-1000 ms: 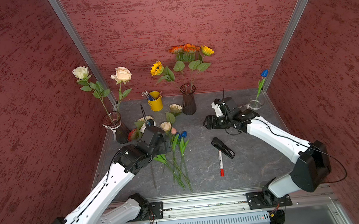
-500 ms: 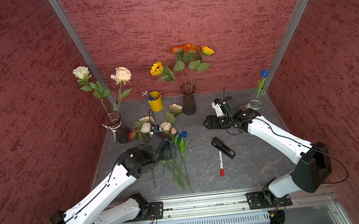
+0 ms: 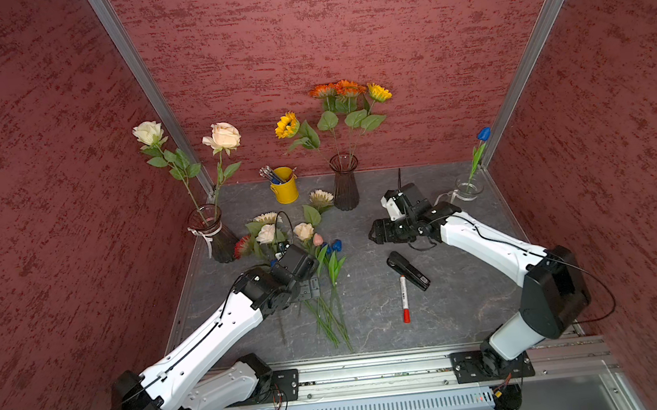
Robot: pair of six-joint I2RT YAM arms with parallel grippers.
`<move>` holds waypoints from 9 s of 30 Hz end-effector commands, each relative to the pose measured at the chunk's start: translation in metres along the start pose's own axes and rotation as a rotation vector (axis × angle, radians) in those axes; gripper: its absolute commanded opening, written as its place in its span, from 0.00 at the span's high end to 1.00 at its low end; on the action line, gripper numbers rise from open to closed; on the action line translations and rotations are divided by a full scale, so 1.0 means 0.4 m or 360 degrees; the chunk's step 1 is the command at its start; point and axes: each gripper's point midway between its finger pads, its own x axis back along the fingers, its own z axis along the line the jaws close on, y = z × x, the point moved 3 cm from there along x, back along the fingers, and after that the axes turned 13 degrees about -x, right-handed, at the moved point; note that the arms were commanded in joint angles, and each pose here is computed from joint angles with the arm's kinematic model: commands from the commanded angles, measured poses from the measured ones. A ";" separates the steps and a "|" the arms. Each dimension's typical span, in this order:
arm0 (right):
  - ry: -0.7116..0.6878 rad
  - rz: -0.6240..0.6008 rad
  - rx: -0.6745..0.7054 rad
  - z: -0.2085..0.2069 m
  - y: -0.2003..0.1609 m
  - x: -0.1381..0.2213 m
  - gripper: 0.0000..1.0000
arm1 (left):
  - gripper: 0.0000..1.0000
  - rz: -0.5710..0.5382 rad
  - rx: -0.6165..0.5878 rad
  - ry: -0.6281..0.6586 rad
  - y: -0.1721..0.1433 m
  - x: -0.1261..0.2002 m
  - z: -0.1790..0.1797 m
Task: Arrange the flowers in different vases according to their variety
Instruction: Pick up the flower at the center of the board, then insert the flower into the vase, then pick up the flower at the center of the board.
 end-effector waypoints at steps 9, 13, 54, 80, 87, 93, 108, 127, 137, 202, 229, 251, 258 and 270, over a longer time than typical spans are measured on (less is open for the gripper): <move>0.0093 0.0028 -0.0026 0.024 0.000 -0.058 0.22 | 0.03 0.0134 0.0194 -0.0257 -0.017 -0.082 -0.027; 0.0091 0.0043 -0.0016 0.029 -0.006 -0.072 0.22 | 0.07 0.0205 0.0243 -0.0282 -0.038 -0.103 -0.036; 0.0030 -0.0106 0.0046 0.021 0.000 0.017 0.22 | 0.43 0.0405 0.0446 -0.0423 -0.107 -0.195 -0.052; 0.0135 0.0113 0.0027 0.113 -0.206 -0.127 0.28 | 0.67 0.0375 0.0432 -0.0397 -0.093 -0.227 -0.052; 0.0142 0.0213 0.0021 0.136 -0.292 -0.171 0.38 | 0.62 0.0361 0.0416 -0.0400 -0.082 -0.216 -0.052; 0.0174 0.0288 -0.0008 0.150 -0.345 -0.215 0.44 | 0.49 0.0326 0.0433 -0.0407 -0.076 -0.197 -0.044; 0.0159 0.0398 -0.0024 0.146 -0.385 -0.314 0.50 | 0.37 0.0255 0.0451 -0.0402 -0.049 -0.157 -0.010; 0.0140 0.0432 -0.0017 0.151 -0.408 -0.340 0.74 | 0.31 0.0260 0.0479 -0.0401 -0.064 -0.155 0.011; 0.0138 0.0435 -0.0016 0.155 -0.410 -0.345 0.86 | 0.29 0.0246 0.0499 -0.0405 -0.071 -0.155 0.020; -0.0661 -0.1918 0.0308 -0.266 0.638 0.653 1.00 | 0.25 0.0218 0.0544 -0.0527 -0.080 -0.172 0.005; -0.0857 -0.1632 0.0013 -0.500 0.535 0.461 0.60 | 0.24 0.0225 0.0575 -0.0574 -0.119 -0.197 -0.001; -0.0406 -0.1549 -0.0074 -0.292 0.309 0.657 0.11 | 0.24 0.0210 0.0514 -0.0569 -0.101 -0.156 0.002; -0.0136 -0.1108 0.0126 -0.091 0.150 0.439 0.08 | 0.22 0.0202 0.0510 -0.0520 -0.097 -0.127 0.016; 0.0019 -0.0615 0.0251 0.083 -0.040 0.122 0.12 | 0.17 0.0197 0.0566 -0.0477 -0.061 -0.136 0.018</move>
